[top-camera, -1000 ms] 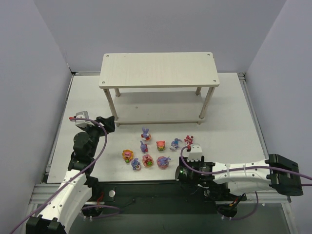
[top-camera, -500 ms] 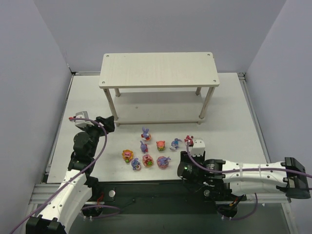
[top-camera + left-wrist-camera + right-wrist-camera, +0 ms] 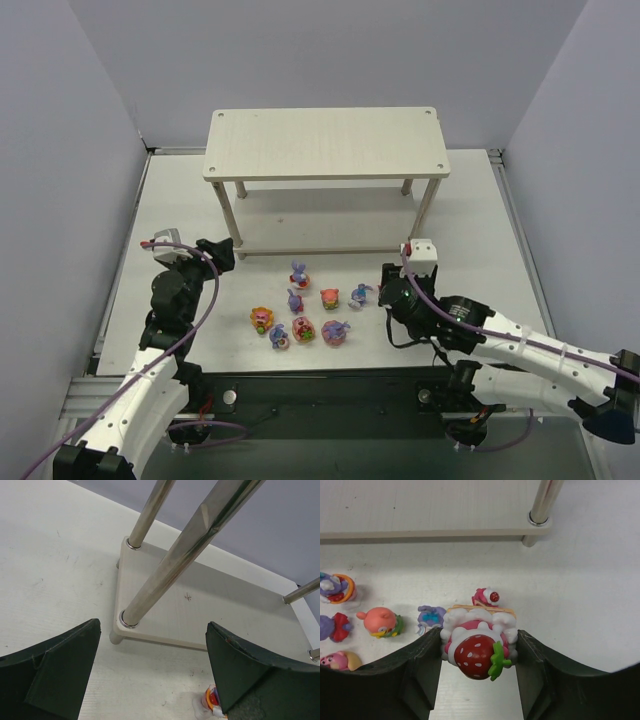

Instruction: Place and organize the plastic toys onto the shelf

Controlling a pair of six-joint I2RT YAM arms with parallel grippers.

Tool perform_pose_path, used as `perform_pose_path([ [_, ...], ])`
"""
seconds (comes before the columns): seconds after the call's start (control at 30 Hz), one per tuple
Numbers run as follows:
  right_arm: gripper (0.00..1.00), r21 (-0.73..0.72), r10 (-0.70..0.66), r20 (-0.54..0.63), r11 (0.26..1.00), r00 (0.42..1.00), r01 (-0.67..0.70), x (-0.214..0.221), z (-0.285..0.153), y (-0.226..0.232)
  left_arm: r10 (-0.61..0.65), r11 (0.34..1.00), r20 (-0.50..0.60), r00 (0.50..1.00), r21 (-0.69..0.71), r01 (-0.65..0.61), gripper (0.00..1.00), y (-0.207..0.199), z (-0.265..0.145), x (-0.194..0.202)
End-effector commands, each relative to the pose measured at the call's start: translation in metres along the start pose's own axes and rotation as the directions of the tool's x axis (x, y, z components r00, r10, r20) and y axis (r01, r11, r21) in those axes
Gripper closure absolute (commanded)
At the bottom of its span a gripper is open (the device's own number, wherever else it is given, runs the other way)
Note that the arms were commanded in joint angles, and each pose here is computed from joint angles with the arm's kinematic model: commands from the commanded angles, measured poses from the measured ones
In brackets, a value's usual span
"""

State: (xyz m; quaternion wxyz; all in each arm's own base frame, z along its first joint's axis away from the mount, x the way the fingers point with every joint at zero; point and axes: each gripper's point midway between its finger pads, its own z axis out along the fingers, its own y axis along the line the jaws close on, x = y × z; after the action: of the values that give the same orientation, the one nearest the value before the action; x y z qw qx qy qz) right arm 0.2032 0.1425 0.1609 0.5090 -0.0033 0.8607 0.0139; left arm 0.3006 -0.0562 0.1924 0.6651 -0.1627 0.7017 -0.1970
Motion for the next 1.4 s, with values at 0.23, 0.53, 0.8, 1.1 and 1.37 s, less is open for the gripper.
perform_pose_path([
  [0.23,0.90,-0.122,-0.048,0.057,0.991,0.997,0.055,-0.062,0.055,0.021,-0.021,0.999,0.015,1.000,0.027,0.021,0.04,-0.011,0.002,-0.011],
  [0.53,0.86,-0.210,-0.085,0.052,0.973,0.995,0.094,-0.076,0.091,0.045,-0.018,1.000,0.022,1.000,0.013,0.018,0.04,-0.007,-0.001,-0.011],
  [0.8,0.85,-0.184,-0.100,0.018,0.978,0.995,0.102,-0.066,0.123,0.044,-0.010,1.000,0.022,1.000,0.007,0.010,0.04,-0.005,-0.002,-0.011],
  [1.1,0.82,-0.111,-0.092,0.028,0.989,0.995,0.094,-0.060,0.145,0.032,-0.005,1.000,0.009,1.000,-0.001,0.005,0.04,-0.004,0.001,-0.008],
  [1.37,0.80,-0.073,-0.098,0.021,0.992,0.995,0.100,-0.052,0.166,0.024,0.001,1.000,0.002,1.000,-0.005,-0.001,0.04,-0.003,0.003,-0.007],
])
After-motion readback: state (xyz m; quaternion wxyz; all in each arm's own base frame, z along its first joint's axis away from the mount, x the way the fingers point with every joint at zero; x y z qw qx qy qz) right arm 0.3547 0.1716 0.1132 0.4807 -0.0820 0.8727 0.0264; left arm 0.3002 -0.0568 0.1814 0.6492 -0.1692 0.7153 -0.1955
